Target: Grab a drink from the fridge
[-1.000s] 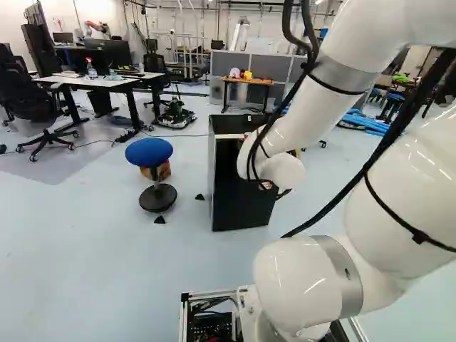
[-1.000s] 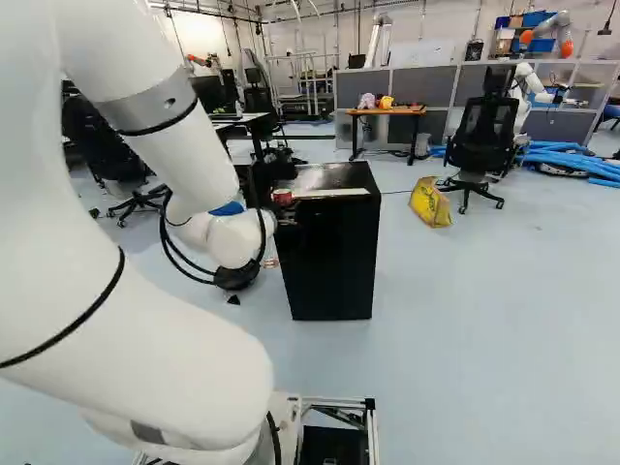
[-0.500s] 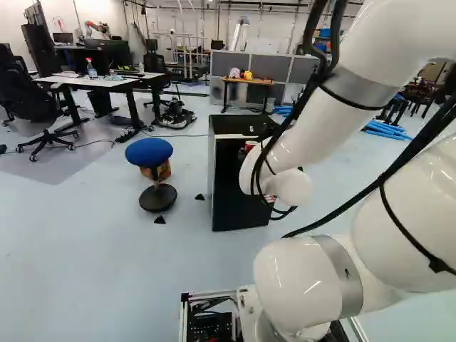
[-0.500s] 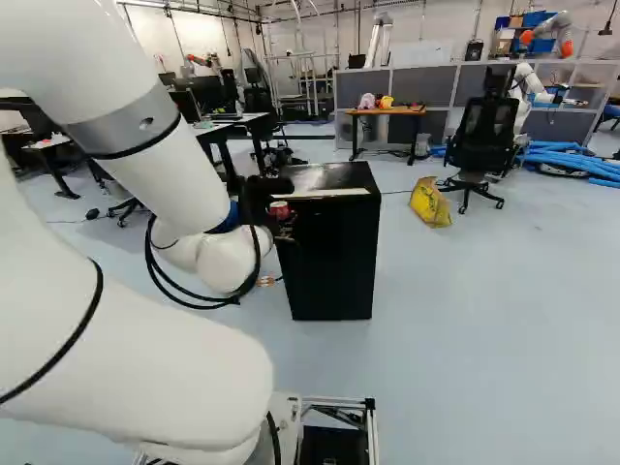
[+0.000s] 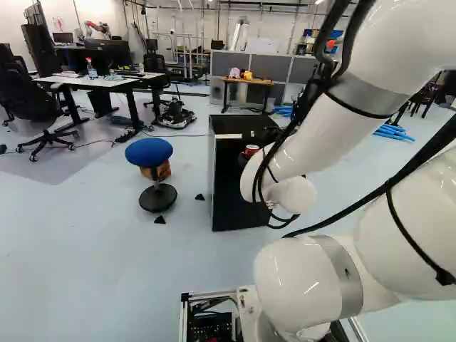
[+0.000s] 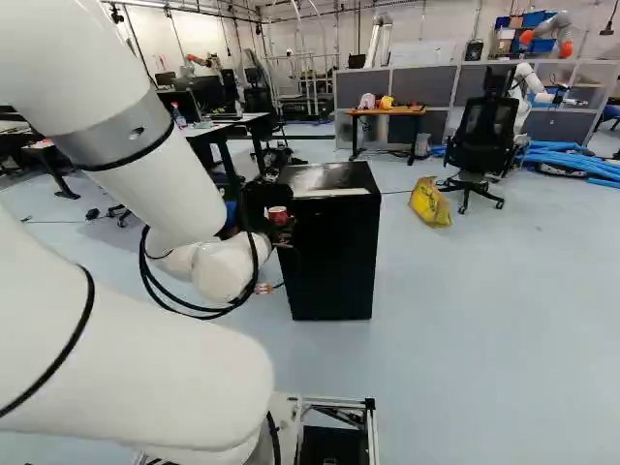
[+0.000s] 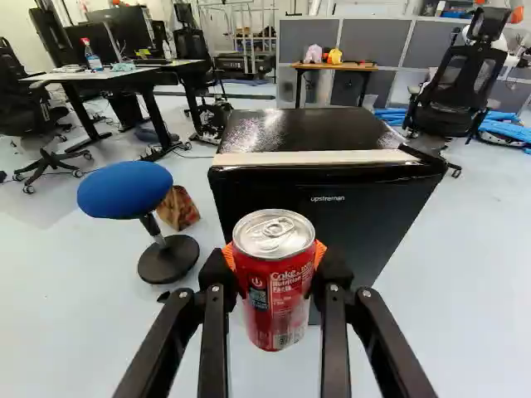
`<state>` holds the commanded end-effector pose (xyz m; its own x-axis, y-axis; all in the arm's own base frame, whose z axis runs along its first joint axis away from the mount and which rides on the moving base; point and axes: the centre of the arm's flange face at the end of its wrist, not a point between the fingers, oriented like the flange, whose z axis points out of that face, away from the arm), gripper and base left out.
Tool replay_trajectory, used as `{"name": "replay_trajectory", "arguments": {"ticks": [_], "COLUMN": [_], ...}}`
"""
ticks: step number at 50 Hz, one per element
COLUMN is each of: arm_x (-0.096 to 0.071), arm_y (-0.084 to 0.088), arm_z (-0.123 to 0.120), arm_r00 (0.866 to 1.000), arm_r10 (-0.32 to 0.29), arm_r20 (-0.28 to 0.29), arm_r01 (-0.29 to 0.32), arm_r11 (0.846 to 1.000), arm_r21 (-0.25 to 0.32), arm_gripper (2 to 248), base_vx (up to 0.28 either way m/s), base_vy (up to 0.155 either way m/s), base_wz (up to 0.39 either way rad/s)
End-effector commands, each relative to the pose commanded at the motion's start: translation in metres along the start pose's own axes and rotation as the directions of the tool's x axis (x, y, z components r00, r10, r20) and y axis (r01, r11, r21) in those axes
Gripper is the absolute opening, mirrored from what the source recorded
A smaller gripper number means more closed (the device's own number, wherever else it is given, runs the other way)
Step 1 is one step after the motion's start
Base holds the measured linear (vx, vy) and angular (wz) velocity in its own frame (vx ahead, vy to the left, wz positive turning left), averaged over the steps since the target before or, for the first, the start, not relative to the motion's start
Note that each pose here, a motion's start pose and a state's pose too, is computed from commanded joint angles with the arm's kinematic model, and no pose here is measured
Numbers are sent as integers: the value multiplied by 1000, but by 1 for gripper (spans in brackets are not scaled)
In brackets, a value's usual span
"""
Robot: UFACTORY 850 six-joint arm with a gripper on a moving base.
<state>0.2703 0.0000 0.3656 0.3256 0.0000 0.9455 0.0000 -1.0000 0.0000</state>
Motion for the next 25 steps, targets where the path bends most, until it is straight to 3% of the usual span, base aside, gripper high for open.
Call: {"name": "replay_trajectory", "arguments": {"ticks": [25], "arm_x": [0], "arm_y": [0], "arm_z": [0], "arm_r00": [1000], "arm_r10": [0], "arm_r20": [0], "arm_r01": [0], "arm_r11": [1000], "arm_r21": [0], "arm_gripper": [100], "base_vx": [0], "base_vy": [0], "base_wz": [0]}}
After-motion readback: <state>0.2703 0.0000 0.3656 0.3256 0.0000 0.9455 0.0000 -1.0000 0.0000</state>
